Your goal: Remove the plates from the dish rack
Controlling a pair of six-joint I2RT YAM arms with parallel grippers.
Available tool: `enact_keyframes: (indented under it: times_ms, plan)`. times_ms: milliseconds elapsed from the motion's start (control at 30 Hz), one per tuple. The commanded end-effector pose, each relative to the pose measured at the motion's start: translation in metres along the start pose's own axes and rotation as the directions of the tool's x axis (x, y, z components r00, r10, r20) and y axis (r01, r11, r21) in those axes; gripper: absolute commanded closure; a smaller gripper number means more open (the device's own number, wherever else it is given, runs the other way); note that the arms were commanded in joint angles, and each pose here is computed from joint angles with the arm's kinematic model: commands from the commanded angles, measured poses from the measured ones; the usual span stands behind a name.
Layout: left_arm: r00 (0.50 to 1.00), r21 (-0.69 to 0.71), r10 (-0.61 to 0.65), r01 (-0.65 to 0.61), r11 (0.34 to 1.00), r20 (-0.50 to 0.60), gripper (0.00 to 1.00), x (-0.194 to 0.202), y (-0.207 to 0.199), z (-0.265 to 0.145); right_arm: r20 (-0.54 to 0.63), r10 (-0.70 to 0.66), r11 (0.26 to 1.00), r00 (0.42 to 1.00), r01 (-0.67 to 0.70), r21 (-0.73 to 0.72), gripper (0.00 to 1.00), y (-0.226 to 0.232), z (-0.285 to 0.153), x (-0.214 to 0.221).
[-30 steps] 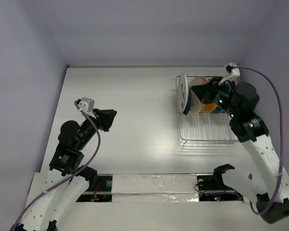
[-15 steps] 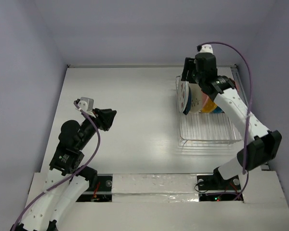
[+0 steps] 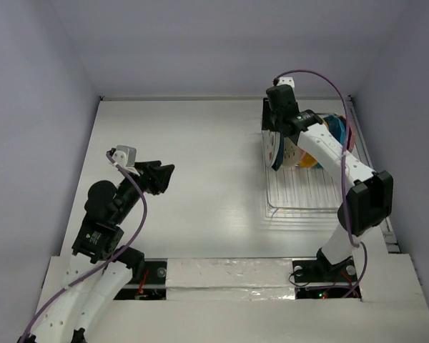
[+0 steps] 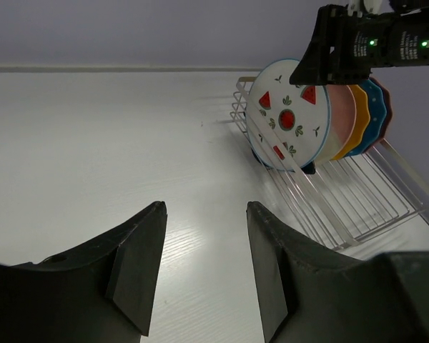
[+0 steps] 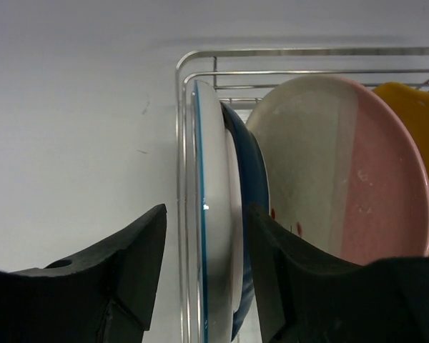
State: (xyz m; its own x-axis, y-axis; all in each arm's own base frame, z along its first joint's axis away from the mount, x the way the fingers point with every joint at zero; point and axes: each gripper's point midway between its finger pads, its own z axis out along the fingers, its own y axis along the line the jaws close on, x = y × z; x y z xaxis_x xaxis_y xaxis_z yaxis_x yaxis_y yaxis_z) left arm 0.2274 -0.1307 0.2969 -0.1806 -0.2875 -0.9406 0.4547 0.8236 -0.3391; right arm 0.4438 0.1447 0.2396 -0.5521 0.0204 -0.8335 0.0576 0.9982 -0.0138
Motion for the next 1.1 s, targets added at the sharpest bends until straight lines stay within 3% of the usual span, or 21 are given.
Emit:
enact_keyframes:
  times_ms: [0, 167, 300, 567, 767, 1067]
  plan:
    - [0.997, 0.021, 0.006, -0.007, 1.0, 0.072, 0.54, -0.026, -0.009, -0.005, 0.017, -0.016, 0.996, 1.0, 0.014, 0.091, 0.47, -0.013, 0.003, -0.01]
    - [0.997, 0.035, 0.009, -0.011, 0.999, 0.08, 0.54, -0.028, -0.011, -0.007, 0.008, -0.046, 0.984, 0.999, 0.044, 0.171, 0.55, -0.022, 0.005, -0.006]
    - [0.997, 0.035, 0.01, -0.013, 0.999, 0.083, 0.54, -0.028, -0.012, -0.007, 0.029, -0.078, 0.976, 0.997, 0.07, 0.205, 0.74, -0.017, -0.003, -0.013]
    - [0.996, 0.038, 0.01, -0.013, 0.999, 0.09, 0.54, -0.03, -0.013, -0.009, 0.068, -0.16, 0.95, 0.985, 0.135, 0.282, 1.0, -0.005, -0.026, -0.036]
    - [0.995, 0.038, 0.012, -0.016, 0.999, 0.096, 0.54, -0.031, -0.013, -0.011, 0.143, -0.179, 0.937, 0.973, 0.125, 0.326, 1.0, -0.007, -0.051, -0.063]
    - [0.995, 0.035, 0.01, -0.014, 0.999, 0.096, 0.54, -0.031, -0.012, -0.011, 0.277, -0.09, 0.964, 0.956, 0.014, 0.266, 1.0, -0.02, -0.102, -0.1]
